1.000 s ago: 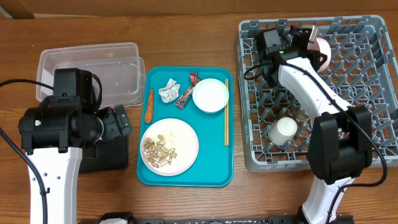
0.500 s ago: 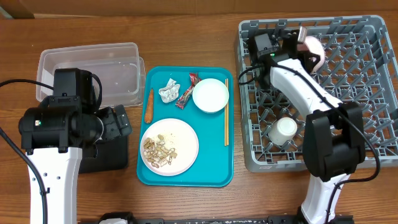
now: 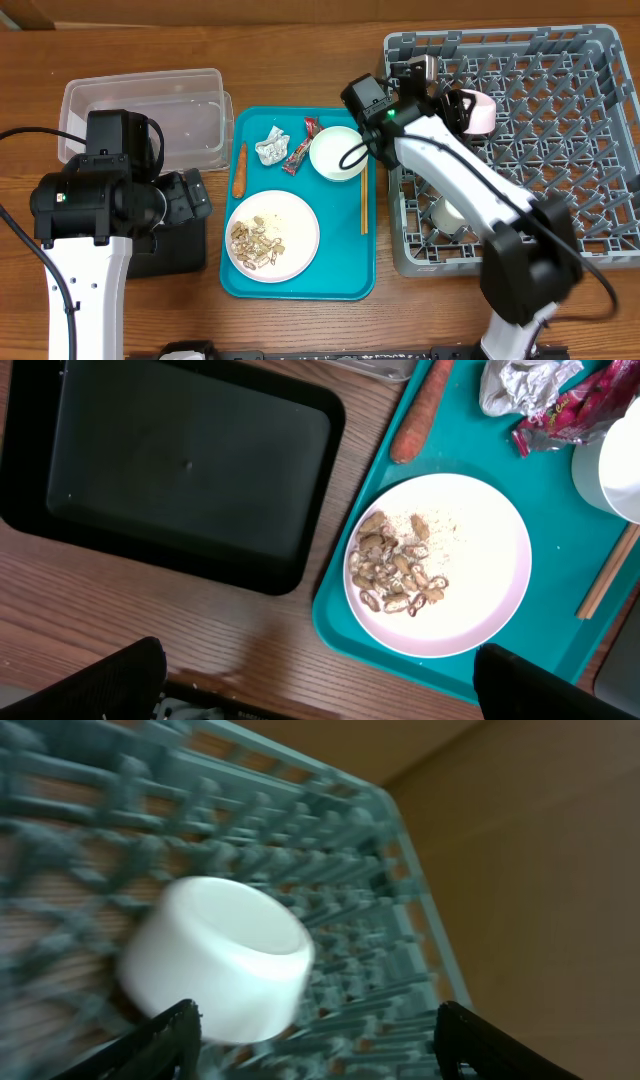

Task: Sort waste into correct bins and load items into the dishwasher
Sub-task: 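Grasp the white bowl at the tray's top right with the right gripper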

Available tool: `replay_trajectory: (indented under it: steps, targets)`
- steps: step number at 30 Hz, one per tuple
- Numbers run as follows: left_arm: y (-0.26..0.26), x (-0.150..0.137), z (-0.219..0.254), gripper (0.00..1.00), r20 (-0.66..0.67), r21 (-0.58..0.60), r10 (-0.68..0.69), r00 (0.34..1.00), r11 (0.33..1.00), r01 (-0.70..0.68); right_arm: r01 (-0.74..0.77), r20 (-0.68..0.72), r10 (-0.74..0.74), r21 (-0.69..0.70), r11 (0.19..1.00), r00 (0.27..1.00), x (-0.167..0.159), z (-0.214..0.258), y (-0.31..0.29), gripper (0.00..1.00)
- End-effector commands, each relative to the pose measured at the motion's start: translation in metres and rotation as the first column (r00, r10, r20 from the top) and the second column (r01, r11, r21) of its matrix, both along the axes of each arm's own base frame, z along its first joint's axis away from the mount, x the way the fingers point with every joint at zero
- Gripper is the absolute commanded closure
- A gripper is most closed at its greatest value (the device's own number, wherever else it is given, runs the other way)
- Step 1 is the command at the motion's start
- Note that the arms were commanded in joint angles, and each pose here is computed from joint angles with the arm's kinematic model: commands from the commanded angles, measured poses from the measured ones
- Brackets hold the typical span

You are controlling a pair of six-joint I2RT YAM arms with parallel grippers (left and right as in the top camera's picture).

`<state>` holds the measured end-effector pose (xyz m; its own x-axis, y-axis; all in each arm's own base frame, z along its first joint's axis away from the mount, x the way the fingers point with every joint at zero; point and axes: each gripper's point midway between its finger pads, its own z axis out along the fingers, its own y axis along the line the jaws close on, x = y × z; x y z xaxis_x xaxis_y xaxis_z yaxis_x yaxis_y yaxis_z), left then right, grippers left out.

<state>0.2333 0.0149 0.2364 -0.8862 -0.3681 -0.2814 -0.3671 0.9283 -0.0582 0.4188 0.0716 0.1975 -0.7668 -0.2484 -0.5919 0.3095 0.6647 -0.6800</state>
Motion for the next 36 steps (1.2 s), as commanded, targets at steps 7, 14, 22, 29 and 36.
replay_trajectory:
  steps: [7,14,22,29,36]
  targets:
    - [0.001,0.002,0.000,0.00,0.000,0.010,0.018,1.000,1.000,-0.018,-0.249,-0.014,0.480,0.841,0.480,0.877,-0.028,0.001,0.160,0.31]
    - [0.001,0.002,0.000,0.00,0.000,0.011,0.018,1.000,1.000,-0.018,0.188,-0.265,0.167,0.908,0.374,0.950,-0.050,-0.057,0.163,0.33]
    - [0.001,0.002,0.000,0.00,0.000,0.011,0.018,1.000,1.000,-0.018,0.374,-0.429,0.058,0.839,0.395,0.901,-0.060,-0.114,0.161,0.38]
    - [0.001,0.002,0.000,0.00,0.000,0.011,0.018,1.000,1.000,-0.018,0.485,-0.538,0.020,0.775,0.405,0.843,-0.071,-0.160,0.166,0.52]
    - [0.001,0.002,0.000,0.00,0.000,0.011,0.018,1.000,1.000,-0.018,0.493,-0.545,0.018,0.773,0.400,0.839,-0.072,-0.163,0.167,0.54]
